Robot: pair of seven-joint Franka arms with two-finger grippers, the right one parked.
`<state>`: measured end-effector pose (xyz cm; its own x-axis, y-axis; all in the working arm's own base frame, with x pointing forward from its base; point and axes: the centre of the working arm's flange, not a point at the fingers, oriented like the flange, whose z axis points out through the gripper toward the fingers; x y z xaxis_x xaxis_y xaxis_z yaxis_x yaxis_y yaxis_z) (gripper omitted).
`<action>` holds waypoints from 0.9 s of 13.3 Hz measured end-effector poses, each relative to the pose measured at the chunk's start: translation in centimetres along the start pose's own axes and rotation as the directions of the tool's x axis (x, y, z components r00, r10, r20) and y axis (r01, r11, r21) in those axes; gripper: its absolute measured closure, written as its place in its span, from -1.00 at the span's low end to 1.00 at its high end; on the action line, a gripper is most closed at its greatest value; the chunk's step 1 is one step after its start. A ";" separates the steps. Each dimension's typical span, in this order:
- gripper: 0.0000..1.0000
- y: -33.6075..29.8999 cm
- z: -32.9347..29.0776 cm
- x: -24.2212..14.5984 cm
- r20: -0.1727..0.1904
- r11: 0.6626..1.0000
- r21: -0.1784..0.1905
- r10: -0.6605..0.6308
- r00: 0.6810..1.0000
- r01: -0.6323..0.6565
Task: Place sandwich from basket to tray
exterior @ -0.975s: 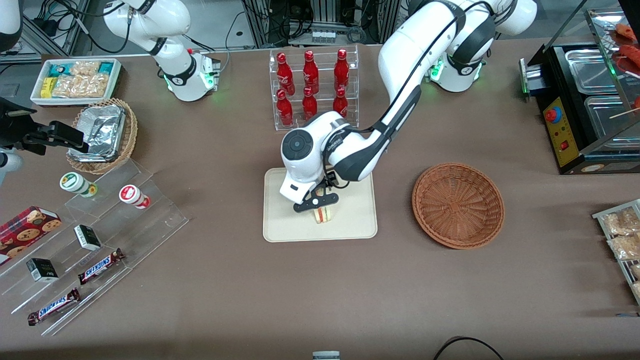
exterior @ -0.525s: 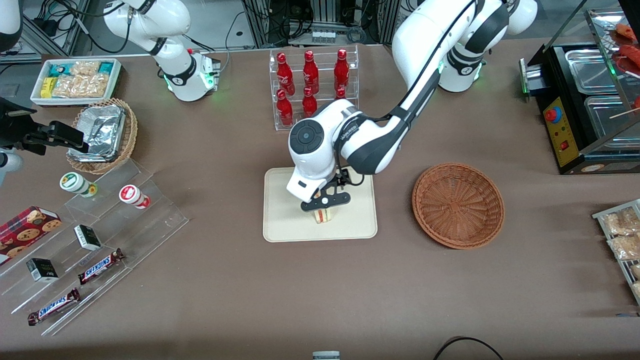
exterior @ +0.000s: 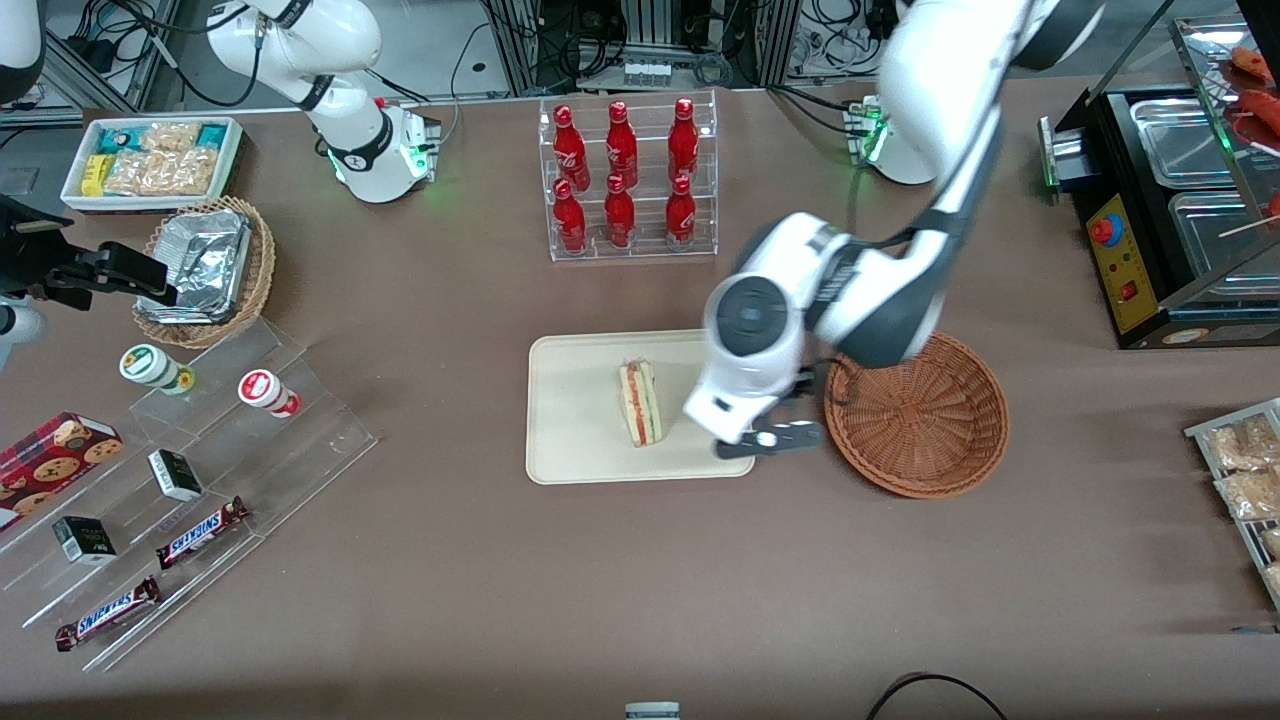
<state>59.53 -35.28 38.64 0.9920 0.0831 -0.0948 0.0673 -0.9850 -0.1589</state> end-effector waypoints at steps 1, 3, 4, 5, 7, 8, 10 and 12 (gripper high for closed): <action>-1.00 -2.1 -0.2 -0.1 0.007 1.000 0.008 0.020 1.000 -0.020; -1.00 -5.2 -0.1 -0.9 0.014 0.998 0.020 0.054 0.998 -0.055; -1.00 -6.6 0.0 -1.4 0.016 0.997 0.022 0.071 0.997 -0.071; -1.00 -7.9 -0.2 -1.8 0.018 0.996 0.017 0.083 0.996 -0.084; -1.00 -10.6 -1.2 -2.6 0.023 0.994 -0.008 0.113 0.993 -0.113; -1.00 -12.4 -2.1 -2.8 0.026 0.990 -0.028 0.135 0.990 -0.135; -1.00 -16.0 -4.1 -3.2 0.041 0.982 -0.055 0.182 0.982 -0.180; -1.00 -20.0 -6.3 -3.9 0.061 0.966 -0.069 0.252 0.966 -0.248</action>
<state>55.01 -16.88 48.35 0.9685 -0.1587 -0.1916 -0.1734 -0.9829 -0.0626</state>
